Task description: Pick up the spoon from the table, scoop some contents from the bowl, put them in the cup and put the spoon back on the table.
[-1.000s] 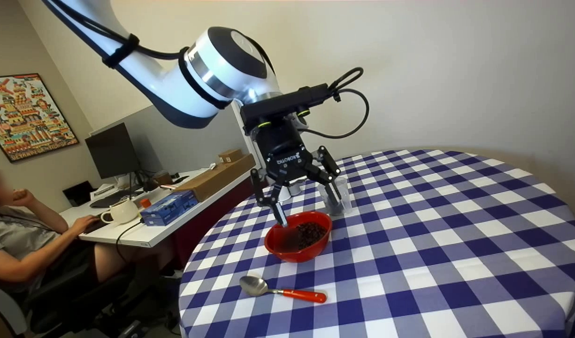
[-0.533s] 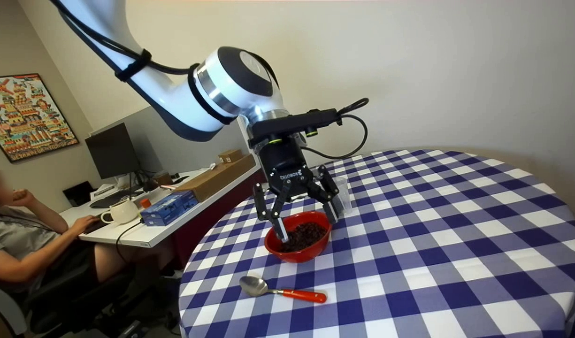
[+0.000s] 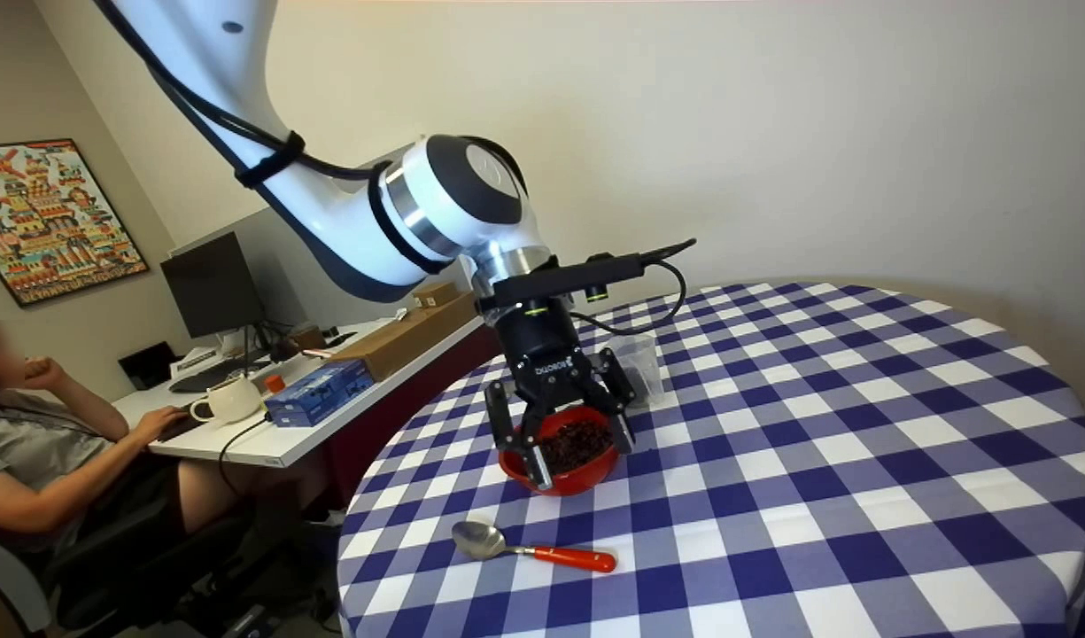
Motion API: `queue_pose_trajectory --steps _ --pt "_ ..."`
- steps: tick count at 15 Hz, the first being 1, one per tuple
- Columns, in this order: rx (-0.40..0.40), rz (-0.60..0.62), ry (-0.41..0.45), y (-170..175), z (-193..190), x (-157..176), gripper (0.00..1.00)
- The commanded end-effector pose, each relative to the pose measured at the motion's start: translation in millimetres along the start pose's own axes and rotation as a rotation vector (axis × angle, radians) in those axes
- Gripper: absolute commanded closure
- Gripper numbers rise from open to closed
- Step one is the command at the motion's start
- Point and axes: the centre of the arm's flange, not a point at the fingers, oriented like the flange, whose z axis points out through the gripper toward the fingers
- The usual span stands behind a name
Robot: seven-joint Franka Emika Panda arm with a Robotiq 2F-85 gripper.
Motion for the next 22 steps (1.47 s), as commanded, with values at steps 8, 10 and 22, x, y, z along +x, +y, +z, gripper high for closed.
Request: queue_pose_trajectory --steps 8,10,22 --pt "-0.028 -0.038 0.061 -7 34 15 0.0" --pt "-0.03 -0.046 0.073 -9 38 18 0.0" --pt "-0.016 -0.071 0.072 -22 71 27 0.07"
